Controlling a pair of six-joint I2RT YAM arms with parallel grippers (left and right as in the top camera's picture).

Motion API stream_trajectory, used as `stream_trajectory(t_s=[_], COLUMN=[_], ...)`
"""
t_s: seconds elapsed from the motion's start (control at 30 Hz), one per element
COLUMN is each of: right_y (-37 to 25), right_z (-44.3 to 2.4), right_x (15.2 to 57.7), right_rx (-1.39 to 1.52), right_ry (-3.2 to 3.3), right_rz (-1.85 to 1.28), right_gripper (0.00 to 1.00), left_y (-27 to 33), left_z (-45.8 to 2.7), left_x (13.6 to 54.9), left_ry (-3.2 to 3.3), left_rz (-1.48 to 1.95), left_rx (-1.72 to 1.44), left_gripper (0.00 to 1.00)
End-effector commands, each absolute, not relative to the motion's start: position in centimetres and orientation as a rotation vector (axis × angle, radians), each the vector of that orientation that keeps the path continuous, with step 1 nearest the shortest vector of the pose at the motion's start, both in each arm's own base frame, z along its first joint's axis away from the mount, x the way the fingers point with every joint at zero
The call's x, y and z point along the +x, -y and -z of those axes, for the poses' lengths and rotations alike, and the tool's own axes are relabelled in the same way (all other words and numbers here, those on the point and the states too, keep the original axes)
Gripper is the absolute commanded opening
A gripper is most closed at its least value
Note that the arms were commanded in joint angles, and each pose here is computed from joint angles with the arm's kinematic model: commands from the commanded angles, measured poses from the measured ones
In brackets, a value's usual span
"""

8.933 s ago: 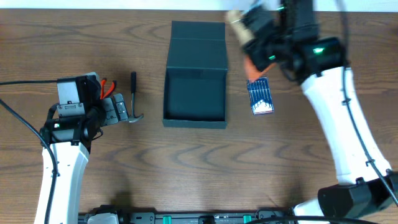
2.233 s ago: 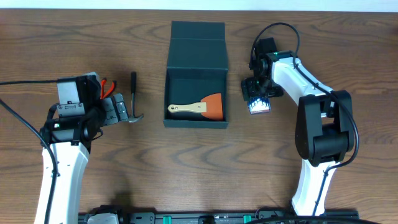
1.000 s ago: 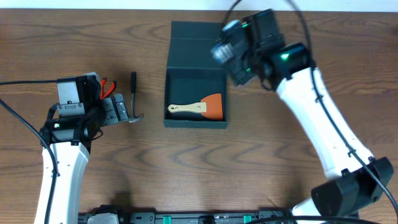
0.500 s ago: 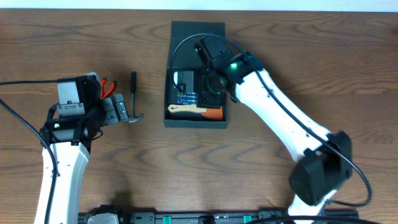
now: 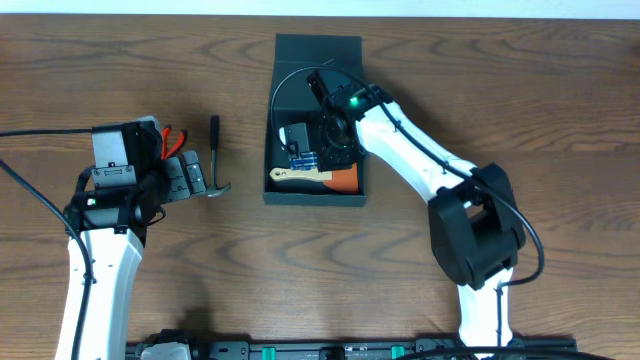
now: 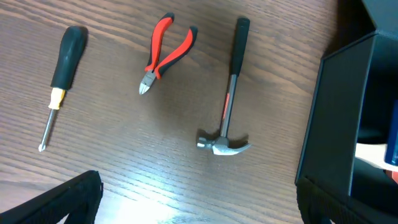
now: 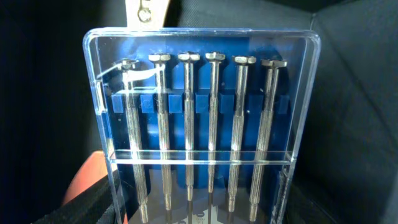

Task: Pack container
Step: 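Lower the case into the box and release it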

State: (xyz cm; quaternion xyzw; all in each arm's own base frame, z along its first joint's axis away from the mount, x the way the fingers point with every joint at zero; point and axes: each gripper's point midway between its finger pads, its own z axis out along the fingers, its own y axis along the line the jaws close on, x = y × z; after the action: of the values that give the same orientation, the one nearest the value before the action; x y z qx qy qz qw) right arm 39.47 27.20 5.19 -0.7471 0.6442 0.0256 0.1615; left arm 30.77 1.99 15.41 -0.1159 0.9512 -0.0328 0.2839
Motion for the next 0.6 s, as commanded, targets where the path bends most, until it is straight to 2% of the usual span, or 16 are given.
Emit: stream_trajectory(t_s=[0.0,0.13,0.17,0.2,0.23,0.37,0.5,0.57], right_y=[-27.2,-27.9,-28.1,-28.2,-28.3,-28.8,-28.7,-28.2], right_z=[-4.9,-5.7,-5.9,-6.3,-6.7,-9.2,-12.1,-13.8], right_x=[39.8,41.0,41.3,41.5,41.7,42.2,42.3,42.3], right_rx=[-2.138,-2.005,-1.966,-1.929,-1.882,-1.736,-1.675,-1.647], right_ry=[-1.815,-1.878,-1.902,-1.927,-1.959,-2.032,-2.025,-2.025], right_rz=[-0.085,-0.083,-0.088,-0.093,-0.102,-0.126,-0.124,-0.112], right_gripper=[0.08,0.24,0.44,0.81,0.99,0.97,0.89,0.76], left_y=[-2.4,-2.4,-2.4,-2.4,-2.4,-2.4,-2.4,-2.4], left_z=[-16.0,-16.0,-16.0,-16.0,-16.0,-16.0,-16.0,-16.0], left_x=[31.1,31.1,31.1,31.1,31.1,31.1,31.1,31.1], left_ry=[-2.534,-2.534,-2.534,-2.534,-2.534,-2.534,-2.534,-2.534], left_rz=[0.065,0.065,0.065,0.065,0.065,0.065,0.065,0.065], left_rx=[-0.299,-0.299,-0.299,-0.3,-0.299,-0.299,-0.299,-0.299], left_gripper=[0.98,0.98,0.98,0.98,0.98,0.98,0.98,0.98])
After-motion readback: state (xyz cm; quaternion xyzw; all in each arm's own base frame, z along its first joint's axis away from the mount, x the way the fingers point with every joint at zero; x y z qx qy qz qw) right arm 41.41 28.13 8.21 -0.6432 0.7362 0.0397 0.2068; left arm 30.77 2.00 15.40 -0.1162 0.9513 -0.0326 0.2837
